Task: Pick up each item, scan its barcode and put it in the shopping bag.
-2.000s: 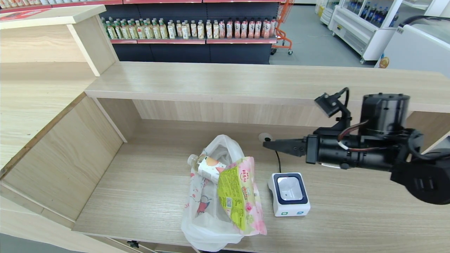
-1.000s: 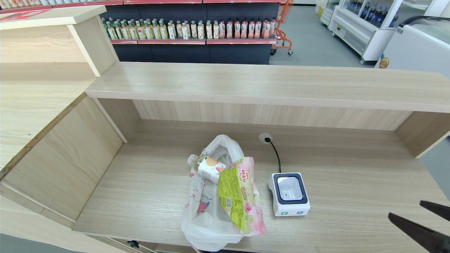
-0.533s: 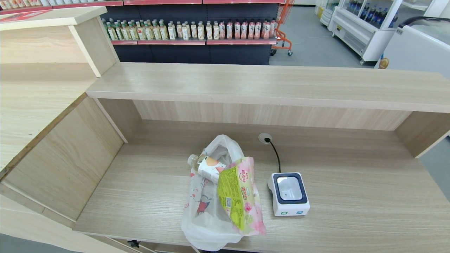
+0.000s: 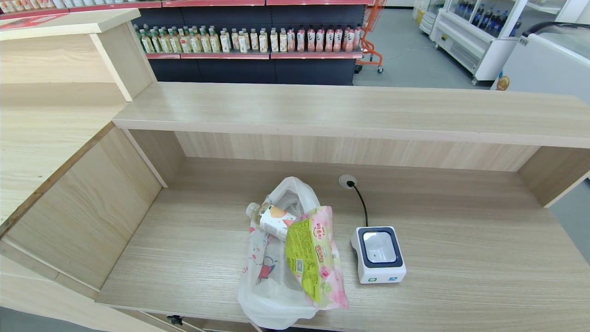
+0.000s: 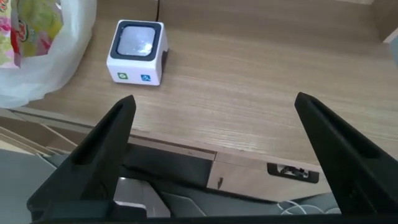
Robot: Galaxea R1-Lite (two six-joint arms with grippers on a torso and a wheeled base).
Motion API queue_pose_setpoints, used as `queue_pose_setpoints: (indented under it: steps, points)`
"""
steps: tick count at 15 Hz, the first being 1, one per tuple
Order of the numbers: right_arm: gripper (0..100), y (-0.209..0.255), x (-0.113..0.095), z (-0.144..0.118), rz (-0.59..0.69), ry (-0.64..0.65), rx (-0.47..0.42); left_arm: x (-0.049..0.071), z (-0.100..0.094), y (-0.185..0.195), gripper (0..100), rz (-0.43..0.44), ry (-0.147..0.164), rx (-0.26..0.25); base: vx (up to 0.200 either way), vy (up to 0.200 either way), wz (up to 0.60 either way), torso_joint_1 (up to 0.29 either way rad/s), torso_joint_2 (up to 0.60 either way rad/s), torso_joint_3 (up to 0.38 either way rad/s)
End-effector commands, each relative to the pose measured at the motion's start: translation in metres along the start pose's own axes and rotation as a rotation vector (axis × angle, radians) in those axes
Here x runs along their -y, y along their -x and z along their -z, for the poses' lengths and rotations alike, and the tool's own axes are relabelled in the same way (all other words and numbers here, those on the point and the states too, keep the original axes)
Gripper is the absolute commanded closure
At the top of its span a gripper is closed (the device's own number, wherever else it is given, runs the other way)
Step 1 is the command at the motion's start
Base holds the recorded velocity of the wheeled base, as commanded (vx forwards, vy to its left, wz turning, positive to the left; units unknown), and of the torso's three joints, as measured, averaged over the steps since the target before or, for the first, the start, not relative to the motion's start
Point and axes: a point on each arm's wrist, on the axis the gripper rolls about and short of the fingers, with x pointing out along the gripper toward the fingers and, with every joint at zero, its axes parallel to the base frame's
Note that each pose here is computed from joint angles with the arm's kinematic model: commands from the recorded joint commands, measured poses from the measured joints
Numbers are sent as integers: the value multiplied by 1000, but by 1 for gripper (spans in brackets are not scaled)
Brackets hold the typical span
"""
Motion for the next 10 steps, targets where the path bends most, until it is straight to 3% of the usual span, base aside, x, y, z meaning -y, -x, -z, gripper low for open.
queue_pose_setpoints:
  steps: [1,10]
  points:
    - [0,3,0,1,-8,2,36,0,0,0,0,0,0,1,0,0,0,0,0,0]
    - [0,3,0,2,-11,-6,30,0,0,0,0,0,0,1,0,0,0,0,0,0]
